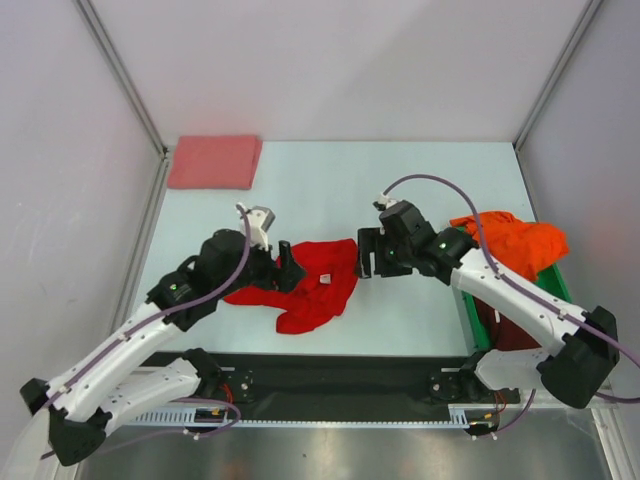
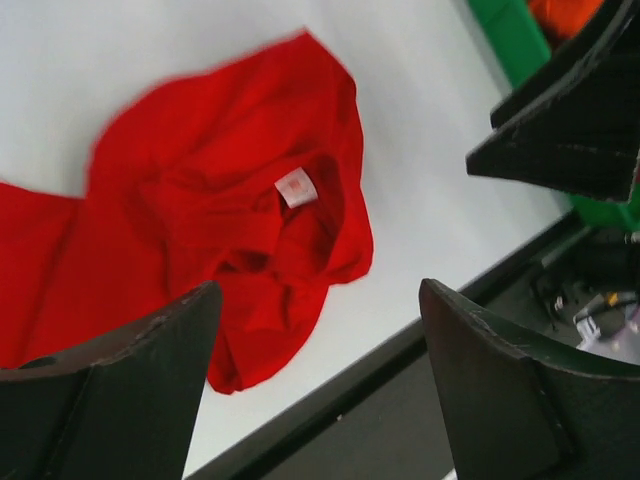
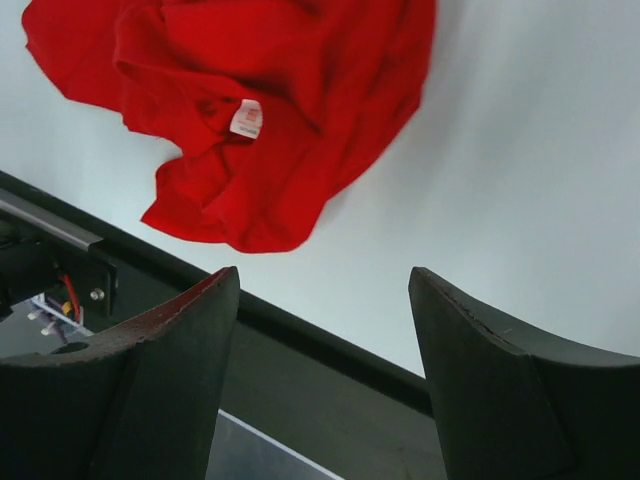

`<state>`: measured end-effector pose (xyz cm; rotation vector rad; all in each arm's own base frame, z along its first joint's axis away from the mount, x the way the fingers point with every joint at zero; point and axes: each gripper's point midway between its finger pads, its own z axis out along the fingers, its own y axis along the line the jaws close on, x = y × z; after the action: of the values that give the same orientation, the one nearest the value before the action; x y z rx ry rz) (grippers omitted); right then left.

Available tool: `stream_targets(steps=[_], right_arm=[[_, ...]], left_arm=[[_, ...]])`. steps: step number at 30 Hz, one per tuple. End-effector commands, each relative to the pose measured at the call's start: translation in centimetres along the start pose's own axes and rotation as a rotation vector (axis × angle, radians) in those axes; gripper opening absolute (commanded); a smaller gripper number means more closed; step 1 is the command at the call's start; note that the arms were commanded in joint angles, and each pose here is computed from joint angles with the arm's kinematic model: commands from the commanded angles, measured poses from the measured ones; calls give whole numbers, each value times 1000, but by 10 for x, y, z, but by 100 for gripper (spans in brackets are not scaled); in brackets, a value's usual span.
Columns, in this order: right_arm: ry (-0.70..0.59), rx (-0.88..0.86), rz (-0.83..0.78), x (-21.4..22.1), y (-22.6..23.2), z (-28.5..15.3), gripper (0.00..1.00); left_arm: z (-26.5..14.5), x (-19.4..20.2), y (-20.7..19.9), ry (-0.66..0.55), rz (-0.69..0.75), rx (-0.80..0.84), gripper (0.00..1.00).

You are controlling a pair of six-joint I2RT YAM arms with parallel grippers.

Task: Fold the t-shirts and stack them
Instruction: Move the tshirt to the center of the board

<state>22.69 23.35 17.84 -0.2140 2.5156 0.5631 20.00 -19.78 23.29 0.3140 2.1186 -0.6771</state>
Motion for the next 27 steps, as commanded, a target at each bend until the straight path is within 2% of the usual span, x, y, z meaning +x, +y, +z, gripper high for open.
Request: stream_targets(steps=[1,4,6,7,10,12,18,22,25,27], right_arm=[[-14,-120,51,-3,31,17,75],[-1,-100,62,4,29,22,75],[14,-118,54,13,28,21,73],[7,-149,56,15,33,17,73],[29,-248,50,32,54,27,74],[56,-244,31,46,61,38,76],[36,-256,22,39,78,62,79],[65,-243,28,41,82,79,77],[85,-215,38,47,76,88,73],[89,-223,36,49,77,90,69]], left_arm=[[21,33,-22,113,-86,139,84],[38,55,-32,157,-131,186,81],[39,55,-16,142,-125,103,81],[38,52,2,115,-118,10,82],[33,36,28,45,-98,-94,82],[40,40,41,91,-114,-140,81],[70,52,64,167,-163,-181,81],[91,53,74,208,-209,-171,78],[100,51,80,206,-191,-187,75],[107,55,83,230,-200,-194,68]])
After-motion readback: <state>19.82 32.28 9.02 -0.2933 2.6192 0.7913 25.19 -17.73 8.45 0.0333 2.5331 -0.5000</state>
